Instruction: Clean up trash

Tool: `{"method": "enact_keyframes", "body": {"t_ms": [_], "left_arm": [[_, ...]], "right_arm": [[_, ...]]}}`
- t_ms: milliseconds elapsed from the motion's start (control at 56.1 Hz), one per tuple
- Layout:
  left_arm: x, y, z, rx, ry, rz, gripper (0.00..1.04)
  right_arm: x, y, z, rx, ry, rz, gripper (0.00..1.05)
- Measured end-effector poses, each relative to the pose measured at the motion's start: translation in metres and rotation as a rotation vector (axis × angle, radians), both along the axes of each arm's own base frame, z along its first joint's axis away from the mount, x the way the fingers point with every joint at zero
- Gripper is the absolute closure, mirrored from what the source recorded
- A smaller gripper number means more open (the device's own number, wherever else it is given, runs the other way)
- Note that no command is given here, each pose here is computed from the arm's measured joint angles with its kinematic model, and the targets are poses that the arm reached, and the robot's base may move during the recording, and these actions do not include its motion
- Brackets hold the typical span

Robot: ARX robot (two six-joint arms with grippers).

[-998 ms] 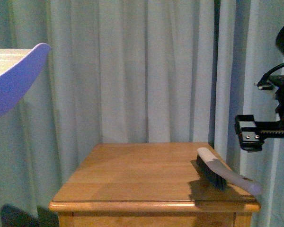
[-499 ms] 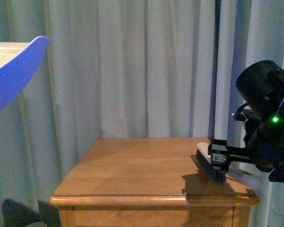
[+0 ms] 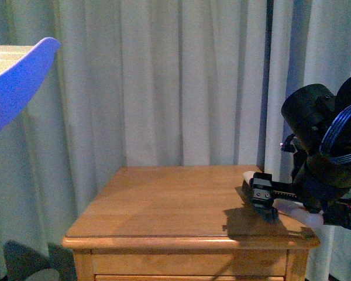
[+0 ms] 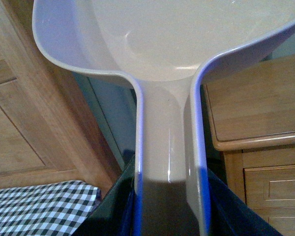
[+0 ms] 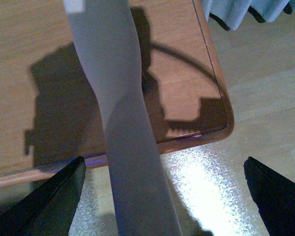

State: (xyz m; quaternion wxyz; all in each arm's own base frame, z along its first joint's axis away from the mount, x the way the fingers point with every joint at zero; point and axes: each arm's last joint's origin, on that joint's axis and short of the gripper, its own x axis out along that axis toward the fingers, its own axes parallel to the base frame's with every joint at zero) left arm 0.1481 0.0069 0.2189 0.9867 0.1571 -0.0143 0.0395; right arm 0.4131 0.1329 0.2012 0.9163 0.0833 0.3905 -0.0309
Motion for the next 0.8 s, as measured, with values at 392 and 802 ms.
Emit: {"method": "enact_keyframes", "body": {"t_ms": [392,802], "left_arm": [[0.000,0.000,0.000,0.000,0.000,0.000,0.77],[0.000,0.000,0.000,0.000,0.000,0.000,0.77]], "right_arm": [[0.002,0.007,-0.003,0.017,0.007,0.016,0.73],[-0.006,0.005,0.007,-0.038,-0.101,0.018,0.84]]}}
